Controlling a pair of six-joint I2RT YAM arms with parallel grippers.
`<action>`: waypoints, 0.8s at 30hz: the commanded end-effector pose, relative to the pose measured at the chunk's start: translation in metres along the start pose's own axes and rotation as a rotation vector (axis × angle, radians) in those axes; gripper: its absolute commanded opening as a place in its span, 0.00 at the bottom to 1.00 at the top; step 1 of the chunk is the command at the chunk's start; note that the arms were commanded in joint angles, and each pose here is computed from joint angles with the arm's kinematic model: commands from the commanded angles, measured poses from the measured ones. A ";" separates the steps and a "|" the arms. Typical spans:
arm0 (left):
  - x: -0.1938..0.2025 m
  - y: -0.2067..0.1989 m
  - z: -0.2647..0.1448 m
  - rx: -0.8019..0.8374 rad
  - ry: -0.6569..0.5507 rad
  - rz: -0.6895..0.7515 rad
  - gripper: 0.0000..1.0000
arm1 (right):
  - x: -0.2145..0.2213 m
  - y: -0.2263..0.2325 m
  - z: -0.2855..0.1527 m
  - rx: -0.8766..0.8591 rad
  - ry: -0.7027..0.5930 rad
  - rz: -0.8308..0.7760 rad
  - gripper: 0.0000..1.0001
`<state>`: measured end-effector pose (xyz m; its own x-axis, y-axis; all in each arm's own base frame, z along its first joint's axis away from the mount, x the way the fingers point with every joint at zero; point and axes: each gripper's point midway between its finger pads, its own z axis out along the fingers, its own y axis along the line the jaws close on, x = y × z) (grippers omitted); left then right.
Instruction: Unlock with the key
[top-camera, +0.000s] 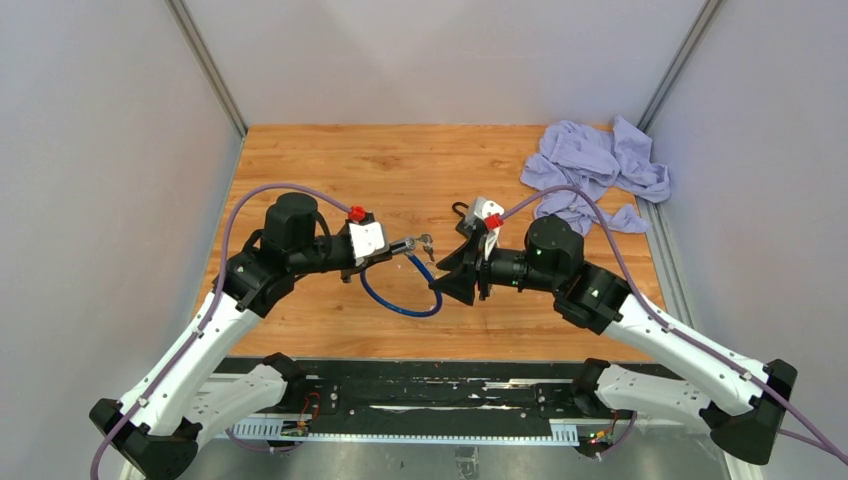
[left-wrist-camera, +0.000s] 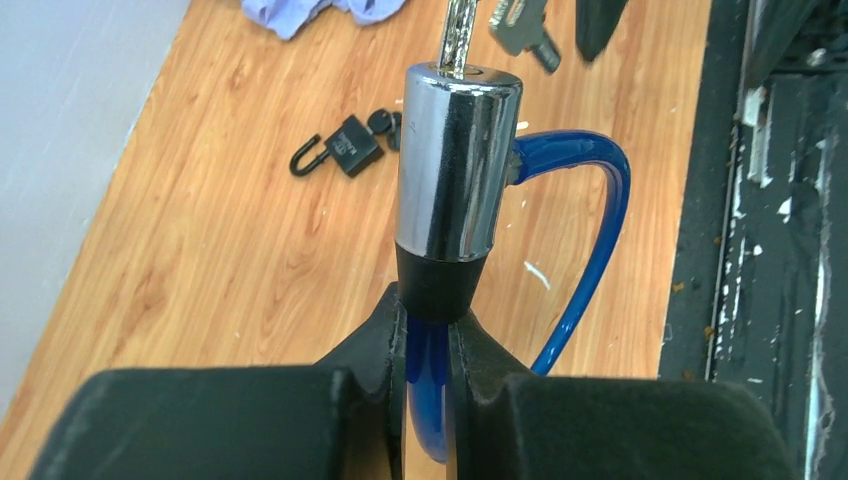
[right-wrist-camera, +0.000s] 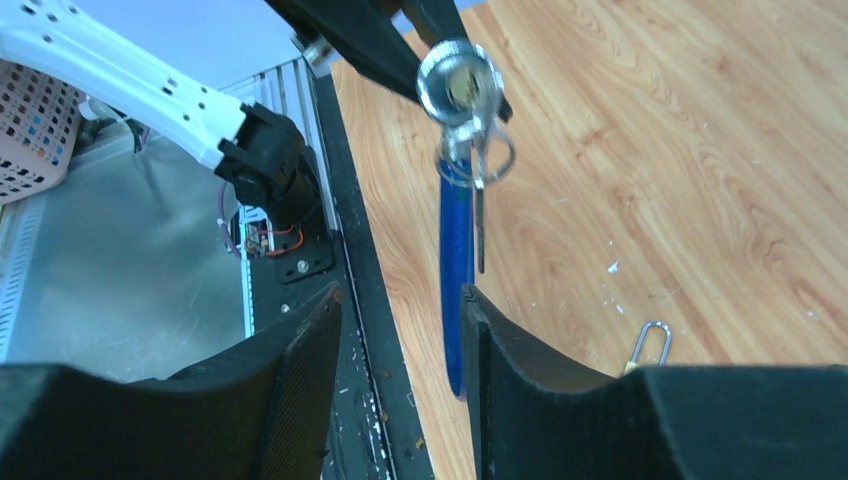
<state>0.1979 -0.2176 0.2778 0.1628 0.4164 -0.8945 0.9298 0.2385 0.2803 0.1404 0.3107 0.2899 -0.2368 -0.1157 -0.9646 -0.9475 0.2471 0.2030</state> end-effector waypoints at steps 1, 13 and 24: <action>-0.016 0.020 -0.011 -0.089 -0.009 0.089 0.00 | -0.034 0.009 -0.010 0.002 -0.029 -0.018 0.47; -0.020 0.008 -0.012 -0.045 -0.045 0.085 0.00 | -0.065 -0.006 -0.026 0.081 -0.007 0.004 0.52; -0.019 0.003 -0.011 -0.020 -0.045 0.077 0.00 | -0.090 -0.013 -0.011 0.006 -0.006 0.094 0.43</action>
<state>0.1974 -0.2118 0.2752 0.1822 0.4441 -0.8773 0.9209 0.2356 0.3105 0.1779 0.3036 0.3598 -0.2955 -0.1038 -0.9497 -0.9126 0.3246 0.2485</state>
